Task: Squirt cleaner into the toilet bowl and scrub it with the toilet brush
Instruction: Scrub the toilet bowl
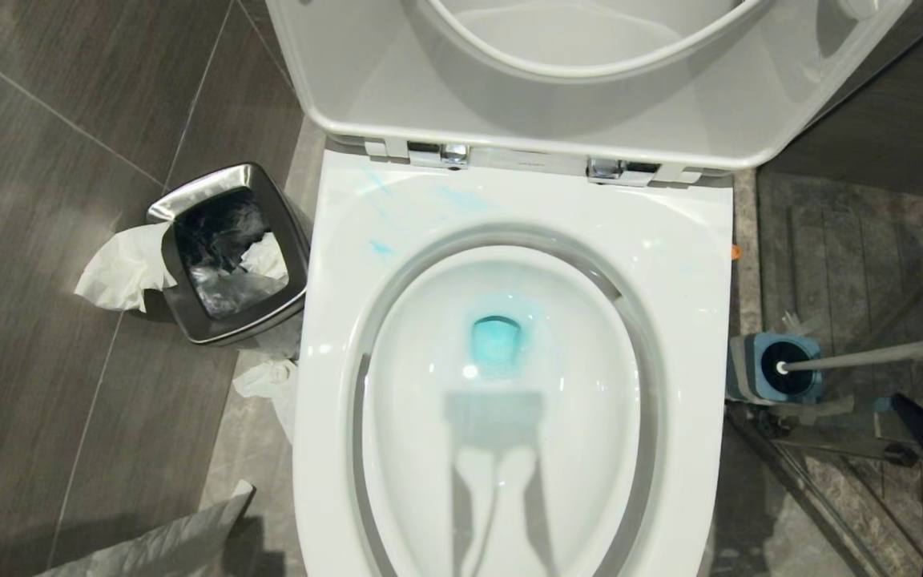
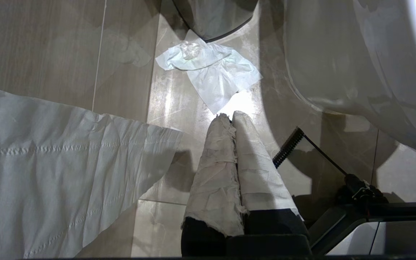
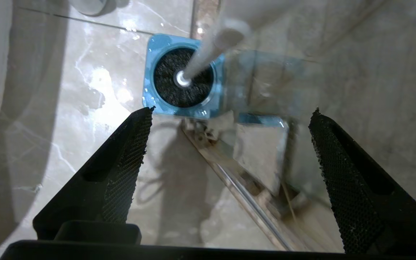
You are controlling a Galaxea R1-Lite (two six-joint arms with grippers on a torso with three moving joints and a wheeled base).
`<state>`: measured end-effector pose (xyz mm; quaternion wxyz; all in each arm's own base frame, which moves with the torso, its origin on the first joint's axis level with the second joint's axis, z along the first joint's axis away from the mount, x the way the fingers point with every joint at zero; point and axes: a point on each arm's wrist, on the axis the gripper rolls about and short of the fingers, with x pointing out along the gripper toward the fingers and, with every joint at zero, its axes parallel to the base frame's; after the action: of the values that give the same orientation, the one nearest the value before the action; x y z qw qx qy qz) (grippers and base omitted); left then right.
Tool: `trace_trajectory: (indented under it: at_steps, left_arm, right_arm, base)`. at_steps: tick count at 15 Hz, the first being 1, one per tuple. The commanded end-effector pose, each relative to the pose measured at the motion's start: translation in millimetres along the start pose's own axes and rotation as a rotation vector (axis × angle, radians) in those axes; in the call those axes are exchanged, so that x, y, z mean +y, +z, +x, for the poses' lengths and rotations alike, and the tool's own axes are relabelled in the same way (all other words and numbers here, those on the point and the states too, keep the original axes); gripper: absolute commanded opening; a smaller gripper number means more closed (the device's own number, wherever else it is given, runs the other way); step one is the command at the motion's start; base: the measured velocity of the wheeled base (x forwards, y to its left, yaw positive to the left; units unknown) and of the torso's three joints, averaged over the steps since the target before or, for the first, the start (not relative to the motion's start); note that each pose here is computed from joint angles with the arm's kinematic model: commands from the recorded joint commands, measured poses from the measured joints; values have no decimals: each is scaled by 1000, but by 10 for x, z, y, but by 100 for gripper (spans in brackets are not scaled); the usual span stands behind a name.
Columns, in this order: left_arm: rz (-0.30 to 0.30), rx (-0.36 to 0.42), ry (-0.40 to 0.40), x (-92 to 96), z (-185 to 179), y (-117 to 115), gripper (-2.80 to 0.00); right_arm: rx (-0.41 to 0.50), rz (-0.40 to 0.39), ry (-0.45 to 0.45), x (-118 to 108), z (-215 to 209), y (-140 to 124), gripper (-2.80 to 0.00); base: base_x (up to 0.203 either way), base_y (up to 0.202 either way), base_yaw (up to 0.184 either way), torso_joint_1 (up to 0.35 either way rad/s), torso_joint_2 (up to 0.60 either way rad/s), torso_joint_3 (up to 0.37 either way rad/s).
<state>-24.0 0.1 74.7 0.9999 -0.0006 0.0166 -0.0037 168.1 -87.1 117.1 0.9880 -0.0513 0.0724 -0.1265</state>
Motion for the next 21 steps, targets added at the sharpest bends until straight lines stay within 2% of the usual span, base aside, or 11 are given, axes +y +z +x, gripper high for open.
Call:
trace_trajectory:
  at_steps: [1,4,7,11,15,17,21]
  left_arm:
    - [0,2,1,0,1,0,-280]
    - [0,2,0,0,1,0,-280]
    - [0,2,0,0,1,0,-280]
    - [0,2,0,0,1,0,-280]
    - [0,2,0,0,1,0,-280]
    - [0,2,1,0,1,0,-280]
    - [0,2,0,0,1,0,-280]
  right_arm:
    - [11,-1,18,-10,137,-53,0]
    - [-14,-52,124,114,69,-38,0]
    - [5,-66,206,243,-71,-85,0]
    - [0,-70,190,217,63,-61,0]
    - [10,-66,107,171,260,-60,0]
    - [-11,-69,67,137,407,-22,0]
    - [-59,-75,59,111,628,63,0]
  base:
    - [0,0,0,0,0,0]
    - [0,0,0,0,0,0]
    - [0,0,0,0,0,0]
    - [0,0,0,0,0,0]
    - [0,0,0,0,0,0]
    - [0,0,0,0,0,0]
    - [0,0,0,0,0,0]
